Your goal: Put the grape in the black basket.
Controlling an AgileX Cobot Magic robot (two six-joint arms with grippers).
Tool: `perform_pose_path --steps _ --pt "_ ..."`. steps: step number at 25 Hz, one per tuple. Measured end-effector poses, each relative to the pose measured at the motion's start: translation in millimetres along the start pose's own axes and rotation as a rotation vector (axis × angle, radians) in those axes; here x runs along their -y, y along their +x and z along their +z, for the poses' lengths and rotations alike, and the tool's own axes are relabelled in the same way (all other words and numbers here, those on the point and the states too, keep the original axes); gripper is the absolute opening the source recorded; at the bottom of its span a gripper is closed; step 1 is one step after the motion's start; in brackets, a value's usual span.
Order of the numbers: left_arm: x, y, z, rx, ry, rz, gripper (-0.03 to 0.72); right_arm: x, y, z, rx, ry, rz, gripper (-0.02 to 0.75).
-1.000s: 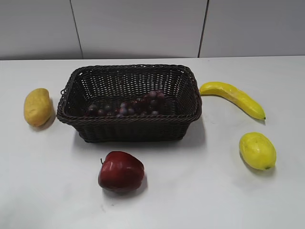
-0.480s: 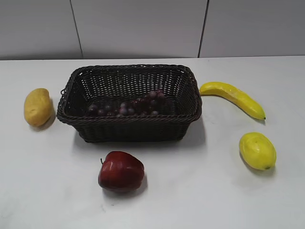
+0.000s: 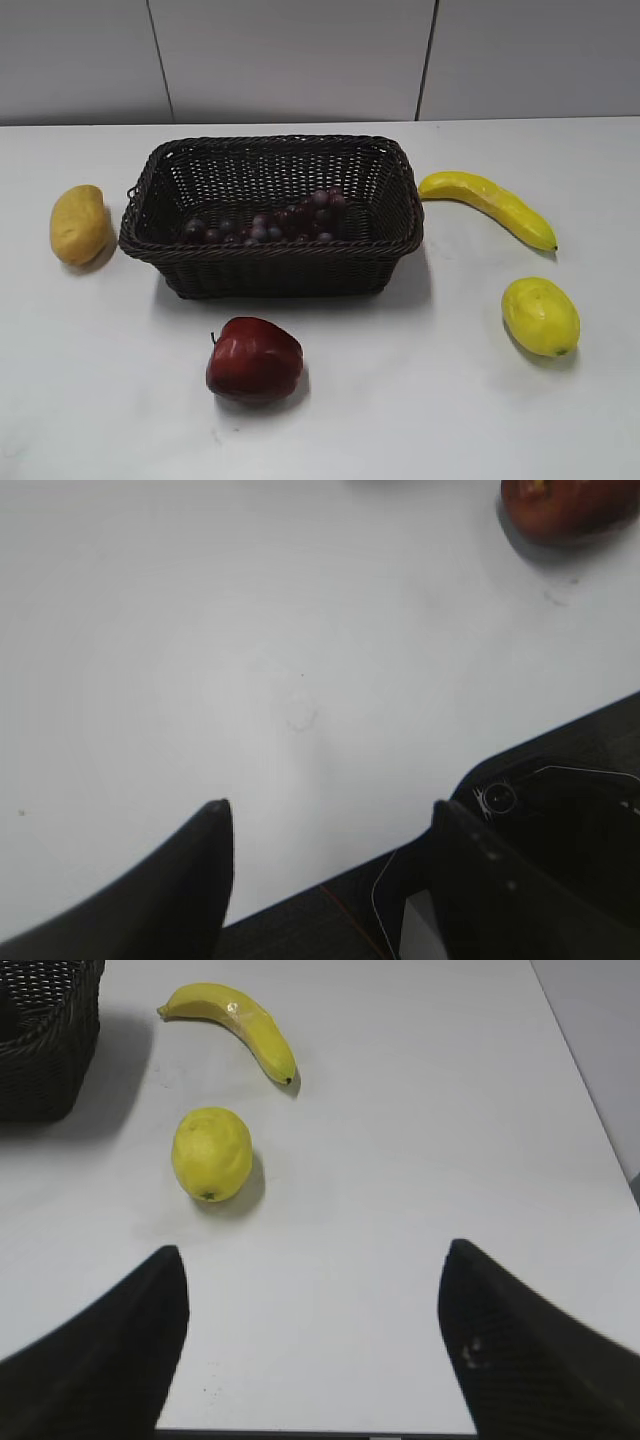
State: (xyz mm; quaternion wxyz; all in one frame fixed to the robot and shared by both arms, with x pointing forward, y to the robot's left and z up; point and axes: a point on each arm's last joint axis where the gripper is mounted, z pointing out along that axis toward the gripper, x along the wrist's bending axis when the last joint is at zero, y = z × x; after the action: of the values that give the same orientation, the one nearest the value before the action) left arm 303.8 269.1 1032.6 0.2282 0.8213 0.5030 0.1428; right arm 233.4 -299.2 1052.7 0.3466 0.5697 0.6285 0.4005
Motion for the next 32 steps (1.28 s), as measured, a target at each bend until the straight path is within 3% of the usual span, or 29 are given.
perform_pose_path --steps 10,15,26,32 --pt "0.9 0.0 -1.6 0.000 -0.014 0.001 0.587 0.0 0.0 0.0 0.000 0.000 0.000 0.590" --pt "6.6 2.1 -10.4 -0.021 -0.082 -0.029 0.587 0.0 0.0 0.0 0.000 0.000 0.000 0.590" --pt "38.9 6.5 -43.8 -0.271 -0.371 -0.295 0.586 0.0 0.0 0.0 0.000 0.000 0.000 0.590" --pt "56.0 -2.9 -55.5 -0.373 -0.512 -0.347 0.586 0.0 0.0 0.0 0.000 0.000 0.000 0.590"
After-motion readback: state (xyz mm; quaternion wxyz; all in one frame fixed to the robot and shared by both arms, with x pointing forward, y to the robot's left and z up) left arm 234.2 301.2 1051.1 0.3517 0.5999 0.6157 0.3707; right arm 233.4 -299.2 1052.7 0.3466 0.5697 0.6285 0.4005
